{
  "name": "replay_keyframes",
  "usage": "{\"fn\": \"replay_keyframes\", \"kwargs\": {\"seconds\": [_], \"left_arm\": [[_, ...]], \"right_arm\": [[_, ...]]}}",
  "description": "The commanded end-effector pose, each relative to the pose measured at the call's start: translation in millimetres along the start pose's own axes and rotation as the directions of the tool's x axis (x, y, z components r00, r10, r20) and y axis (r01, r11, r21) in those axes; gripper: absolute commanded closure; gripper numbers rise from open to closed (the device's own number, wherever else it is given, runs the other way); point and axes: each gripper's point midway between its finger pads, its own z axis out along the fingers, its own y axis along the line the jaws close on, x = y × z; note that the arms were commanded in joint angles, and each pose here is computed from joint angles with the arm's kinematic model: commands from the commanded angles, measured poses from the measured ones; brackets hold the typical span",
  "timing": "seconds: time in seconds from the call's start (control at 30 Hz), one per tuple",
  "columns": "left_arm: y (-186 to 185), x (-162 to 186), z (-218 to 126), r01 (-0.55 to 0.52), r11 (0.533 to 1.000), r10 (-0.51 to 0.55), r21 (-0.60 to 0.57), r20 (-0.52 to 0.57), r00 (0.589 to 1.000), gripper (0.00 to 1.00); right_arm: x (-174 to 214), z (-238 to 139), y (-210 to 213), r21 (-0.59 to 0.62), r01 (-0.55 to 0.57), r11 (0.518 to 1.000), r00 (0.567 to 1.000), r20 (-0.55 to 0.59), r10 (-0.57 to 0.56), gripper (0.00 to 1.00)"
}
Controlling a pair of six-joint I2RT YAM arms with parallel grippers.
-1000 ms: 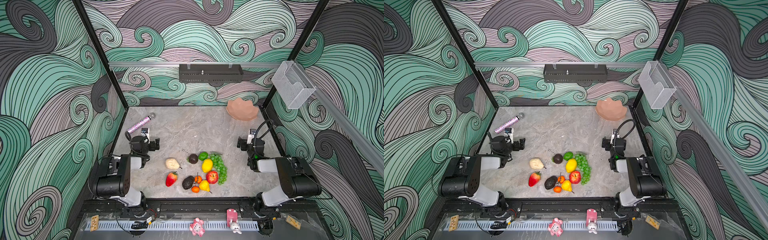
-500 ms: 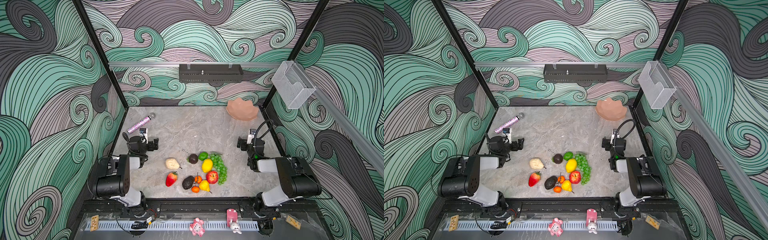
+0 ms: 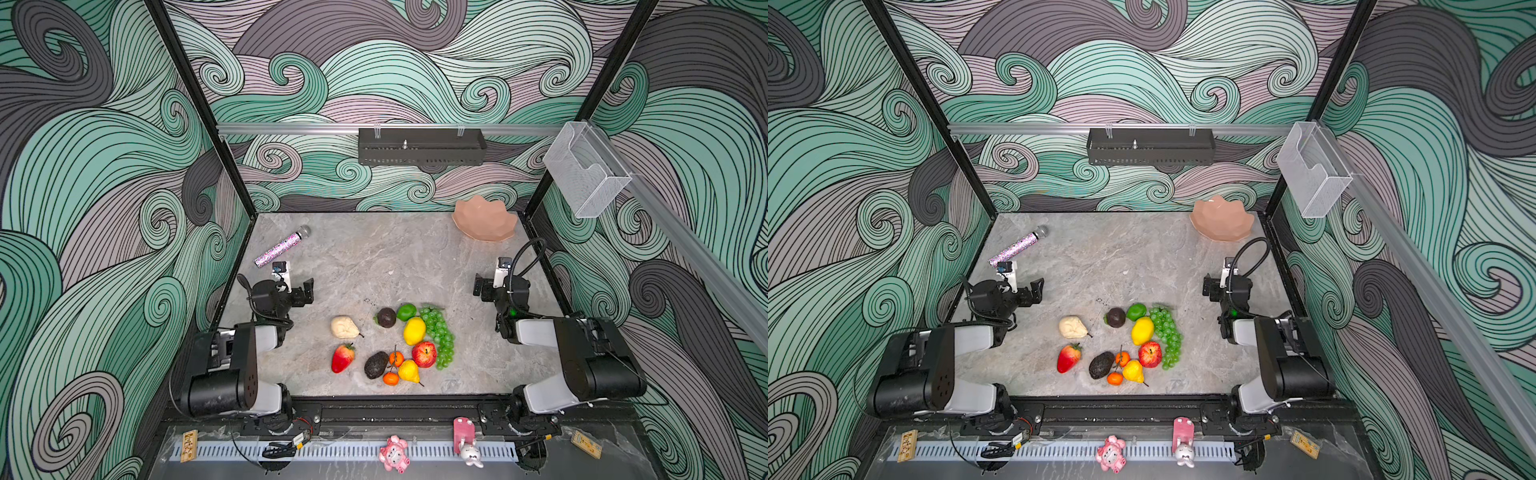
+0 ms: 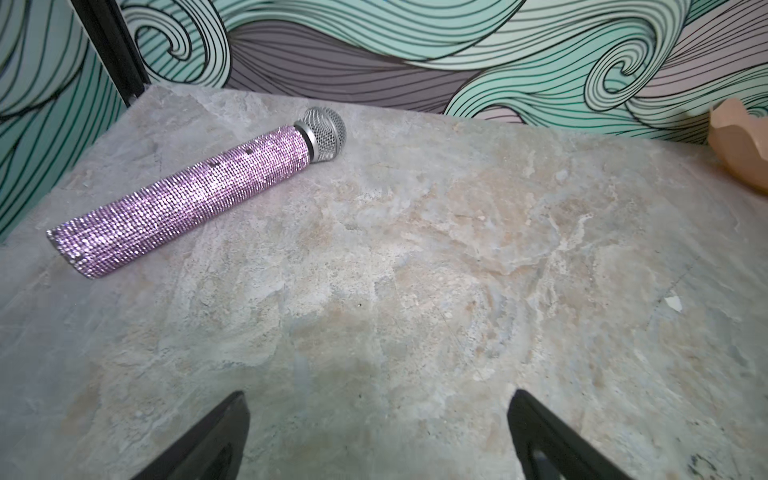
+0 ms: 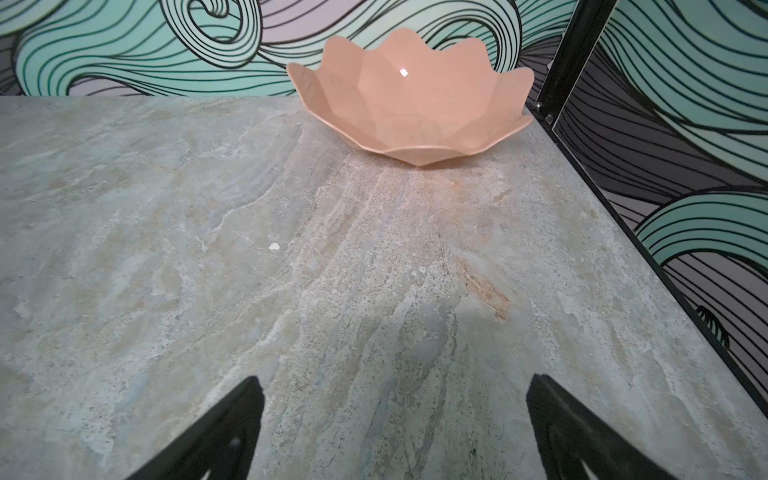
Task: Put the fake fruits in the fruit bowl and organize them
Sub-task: 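Reach the right gripper to the rim of the pink bowl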
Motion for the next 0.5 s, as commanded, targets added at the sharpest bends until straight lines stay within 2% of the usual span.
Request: {"fn": "replay_keyframes", "kwargs": {"seconds": [0.0, 0.07, 0.1, 0.2, 0.23, 0.27, 0.33, 0.37, 0.47], "left_arm": [[6, -31, -15, 0.021, 0.997, -0.015, -0.071, 0.090, 0.996, 0.01], [1, -46, -24, 0.024, 0.995, -0.015, -0.092, 0.105, 0.994, 0.01], [0, -53, -27, 0.062, 0.993, -0.050, -0.104, 0.115, 0.992, 0.01], [-20, -83, -35, 0.191, 0.981, -0.185, -0.020, 0.154, 0.971, 0.01], [-25, -95, -38, 0.273, 0.962, -0.272, 0.016, 0.157, 0.949, 0.01], [-27, -106, -40, 0.366, 0.930, -0.367, 0.034, 0.152, 0.918, 0.01], [-31, -115, -42, 0.469, 0.882, -0.470, 0.033, 0.088, 0.878, 0.01], [-32, -118, -44, 0.494, 0.869, -0.495, 0.022, 0.055, 0.867, 0.01], [-38, -119, -53, 0.525, 0.851, -0.525, 0.008, -0.013, 0.851, 0.01]], "right_arm": [[-41, -17, 9, -0.057, 0.027, 0.998, 0.998, 0.063, -0.024, 0.01], [-58, -30, 15, -0.080, 0.021, 0.997, 0.994, 0.104, -0.013, 0.01], [-65, -35, 20, -0.102, 0.019, 0.995, 0.993, 0.121, -0.006, 0.01], [-88, -47, 41, -0.190, -0.002, 0.982, 0.987, 0.157, 0.032, 0.01], [-95, -51, 48, -0.223, -0.018, 0.975, 0.985, 0.166, 0.056, 0.01], [-103, -54, 53, -0.246, -0.055, 0.968, 0.980, 0.171, 0.100, 0.01], [-122, -61, 55, -0.277, -0.180, 0.944, 0.960, 0.160, 0.230, 0.01], [-132, -63, 57, -0.301, -0.247, 0.921, 0.944, 0.138, 0.298, 0.01], [-158, -69, 70, -0.375, -0.332, 0.866, 0.924, 0.057, 0.379, 0.01]]}}
